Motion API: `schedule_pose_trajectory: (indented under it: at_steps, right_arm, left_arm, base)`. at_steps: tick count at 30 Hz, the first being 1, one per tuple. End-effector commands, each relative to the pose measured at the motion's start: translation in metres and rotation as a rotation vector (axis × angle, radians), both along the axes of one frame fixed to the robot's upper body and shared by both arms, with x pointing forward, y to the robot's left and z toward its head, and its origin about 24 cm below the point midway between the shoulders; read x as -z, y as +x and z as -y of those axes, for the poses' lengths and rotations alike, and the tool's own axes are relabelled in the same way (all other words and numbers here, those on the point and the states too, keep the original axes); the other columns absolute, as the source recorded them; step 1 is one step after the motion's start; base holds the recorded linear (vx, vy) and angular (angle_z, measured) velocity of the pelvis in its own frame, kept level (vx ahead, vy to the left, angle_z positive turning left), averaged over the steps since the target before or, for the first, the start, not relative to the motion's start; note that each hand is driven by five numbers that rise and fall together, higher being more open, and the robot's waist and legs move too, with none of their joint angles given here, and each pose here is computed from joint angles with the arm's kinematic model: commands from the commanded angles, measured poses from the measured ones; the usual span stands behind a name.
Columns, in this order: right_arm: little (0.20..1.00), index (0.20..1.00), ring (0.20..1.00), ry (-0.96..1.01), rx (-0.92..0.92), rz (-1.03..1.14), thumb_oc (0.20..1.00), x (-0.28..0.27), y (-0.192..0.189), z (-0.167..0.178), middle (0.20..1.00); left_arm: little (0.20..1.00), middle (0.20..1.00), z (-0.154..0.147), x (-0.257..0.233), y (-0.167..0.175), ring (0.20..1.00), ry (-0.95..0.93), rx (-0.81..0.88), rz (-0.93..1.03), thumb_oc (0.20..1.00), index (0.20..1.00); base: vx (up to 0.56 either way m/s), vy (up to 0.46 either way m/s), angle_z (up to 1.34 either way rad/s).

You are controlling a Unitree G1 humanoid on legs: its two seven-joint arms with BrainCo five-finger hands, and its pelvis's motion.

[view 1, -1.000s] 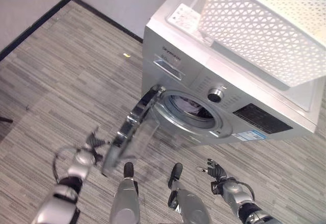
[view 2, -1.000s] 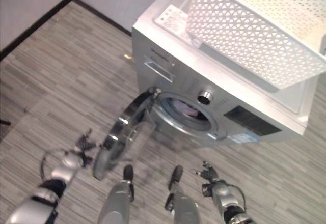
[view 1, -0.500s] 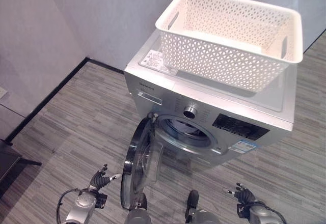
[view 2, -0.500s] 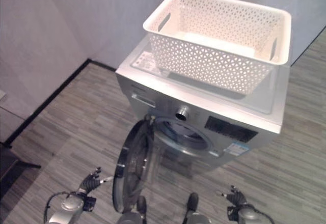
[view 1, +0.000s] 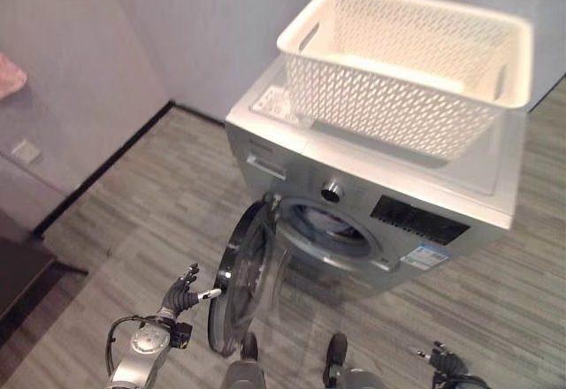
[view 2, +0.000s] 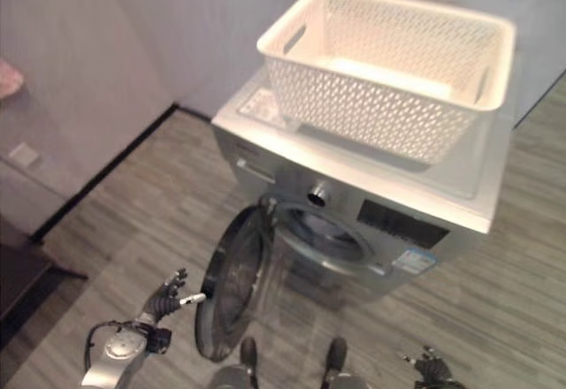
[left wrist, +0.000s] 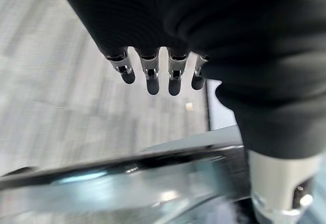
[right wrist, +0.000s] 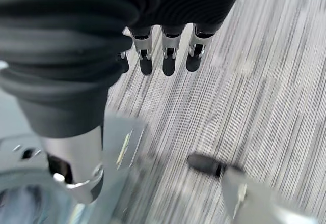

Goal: Grab the laundry basket,head to the washer,open it,put in the laundry and shut it.

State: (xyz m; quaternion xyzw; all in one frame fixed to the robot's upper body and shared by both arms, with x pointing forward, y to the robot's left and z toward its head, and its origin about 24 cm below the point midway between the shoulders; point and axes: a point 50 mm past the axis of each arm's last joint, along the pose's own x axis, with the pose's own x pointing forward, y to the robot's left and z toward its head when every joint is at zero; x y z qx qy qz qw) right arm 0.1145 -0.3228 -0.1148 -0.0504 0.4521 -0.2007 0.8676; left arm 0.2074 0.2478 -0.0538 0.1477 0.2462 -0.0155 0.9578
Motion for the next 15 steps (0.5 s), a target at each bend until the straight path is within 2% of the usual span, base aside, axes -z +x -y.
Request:
schedule_pose_trajectory:
  at_steps: [1,7,10,15]
  right_arm:
    - [1.000,1.000,1.000,-0.034,-0.053,0.092,1.000,-0.015,0.035,0.001,1.000]
    - [1.000,1.000,1.000,0.045,-0.093,0.199,1.000,-0.018,0.044,-0.018,1.000]
    - [1.000,1.000,1.000,0.054,-0.113,0.202,1.000,-0.017,0.043,-0.022,1.000]
    - [1.000,1.000,1.000,0.087,-0.110,0.172,1.000,-0.009,0.035,-0.028,1.000]
  left_arm:
    - [1.000,1.000,-0.013,-0.044,0.048,1.000,0.144,0.093,0.159,1.000,1.000]
    - [1.000,1.000,-0.012,-0.078,0.080,1.000,0.184,0.081,0.298,1.000,1.000]
    - [1.000,1.000,-0.014,-0.082,0.079,1.000,0.185,0.081,0.319,1.000,1.000]
    - [1.000,1.000,-0.030,-0.068,0.059,1.000,0.192,0.046,0.260,1.000,1.000]
  base:
    - [-0.05,-0.029,0.52]
    - [-0.01,0.037,-0.13]
    - [-0.08,0.082,0.24]
    - [-0.01,0.052,-0.01]
